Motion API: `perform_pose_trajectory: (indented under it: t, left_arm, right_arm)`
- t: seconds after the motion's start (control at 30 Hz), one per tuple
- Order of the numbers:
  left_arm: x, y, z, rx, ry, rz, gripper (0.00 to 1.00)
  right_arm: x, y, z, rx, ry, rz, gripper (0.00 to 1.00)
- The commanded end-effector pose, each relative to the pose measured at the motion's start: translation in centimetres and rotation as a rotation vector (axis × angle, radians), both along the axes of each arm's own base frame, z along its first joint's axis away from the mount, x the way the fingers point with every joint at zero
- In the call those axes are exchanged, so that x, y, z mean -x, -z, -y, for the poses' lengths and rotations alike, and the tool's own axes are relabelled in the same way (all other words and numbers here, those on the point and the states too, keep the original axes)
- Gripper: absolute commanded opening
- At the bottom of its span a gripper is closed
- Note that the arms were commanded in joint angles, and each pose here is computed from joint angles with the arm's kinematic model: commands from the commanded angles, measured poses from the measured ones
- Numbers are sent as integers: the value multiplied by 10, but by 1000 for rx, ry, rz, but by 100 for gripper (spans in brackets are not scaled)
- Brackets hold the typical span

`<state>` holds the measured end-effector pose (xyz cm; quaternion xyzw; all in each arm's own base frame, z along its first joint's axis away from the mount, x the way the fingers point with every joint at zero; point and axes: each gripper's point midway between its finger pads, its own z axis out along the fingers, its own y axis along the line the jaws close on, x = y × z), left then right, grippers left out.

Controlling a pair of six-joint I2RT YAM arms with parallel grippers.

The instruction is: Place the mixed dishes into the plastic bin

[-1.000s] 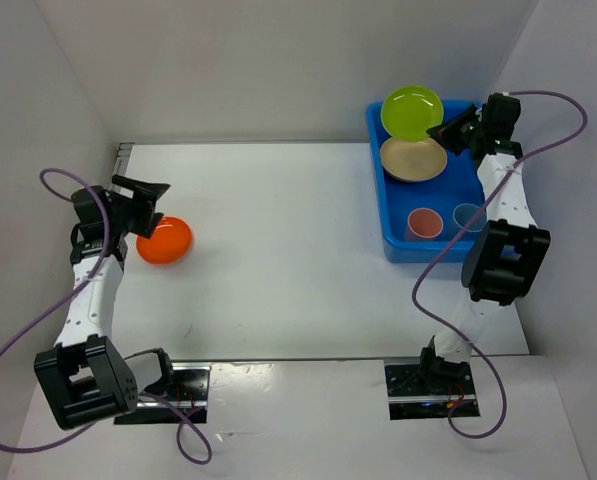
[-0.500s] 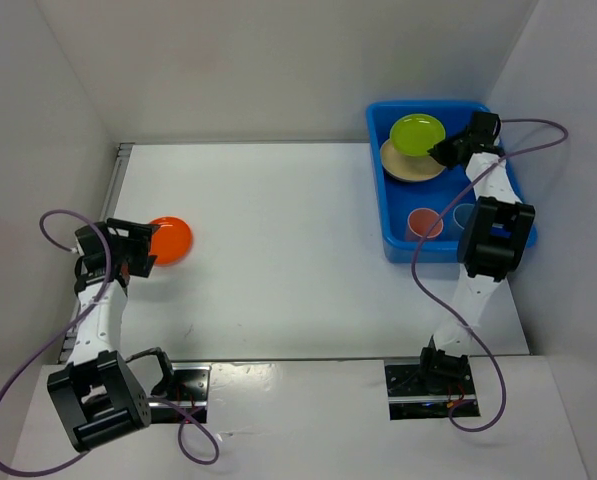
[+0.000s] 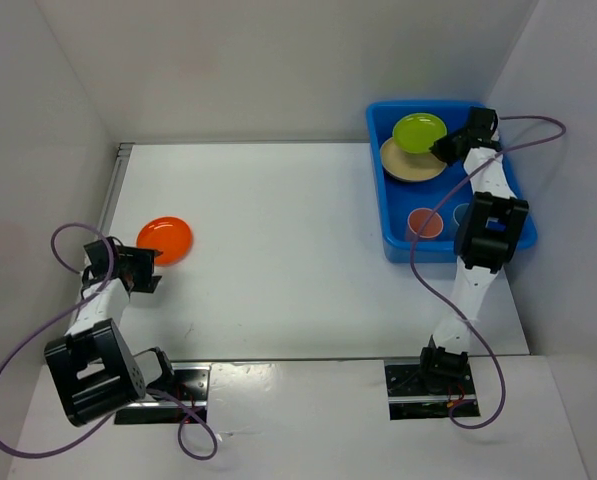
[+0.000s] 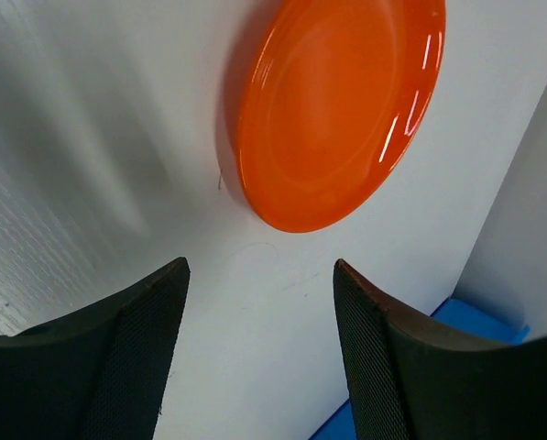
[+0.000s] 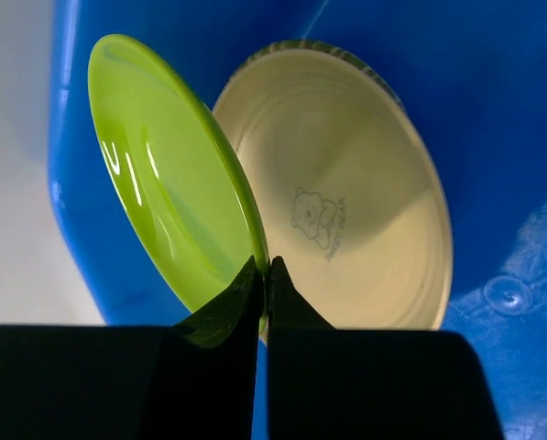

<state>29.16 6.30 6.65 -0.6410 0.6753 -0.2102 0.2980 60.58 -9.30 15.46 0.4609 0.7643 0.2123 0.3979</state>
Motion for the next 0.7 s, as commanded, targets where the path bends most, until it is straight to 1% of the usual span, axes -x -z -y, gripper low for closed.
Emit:
perform_pose_trajectory:
  t: [0.0,0.03,0.07,0.13,0.2,0.23,0.27,0.3,0.37,0.4,0.5,0.57,0.6,0.67]
  left_arm:
    - [1,12,-2,7,-12,-14,71]
    - [-1,15,-3,8,-12,-15,71]
    - [-1,22,-1,26,-4,-32,71]
    - [-7,22,-3,28,2,-19,67]
    - [-12,26,-5,25,2,-12,63]
    - [-16,24,-7,20,2,-4,59]
    - [-15,29,-7,29,2,-20,55]
    - [-19,27,-8,24,2,-12,52]
    - [-20,33,-11,17,4,-29,49]
    - [-22,34,-12,16,4,-26,49]
    - [-25,38,-14,14,4,-22,49]
    - [-25,45,-15,21,-9,-39,47]
    - [-29,40,-17,13,-9,-23,47]
    - [-31,45,-20,11,-15,-34,46]
  right_arm:
    - [-8,-1,6,5,22,4,3]
    - [-8,-1,6,5,22,4,8]
    - [-9,5,6,2,22,-7,10]
    - [-10,1,6,-3,28,3,15]
    - [-11,6,6,-5,28,-6,24]
    - [-11,6,6,-5,28,-6,28]
    - [-12,3,6,-3,28,3,40]
    - [-12,2,6,-3,28,3,48]
    - [-12,2,4,-9,19,4,73]
    - [-12,2,4,-9,19,4,88]
    - [-11,-3,3,-15,12,3,97]
    - [-10,-9,-4,-1,-10,0,97]
    - [-9,-24,-12,5,-22,24,98]
    - [-9,-36,-17,24,-31,43,98]
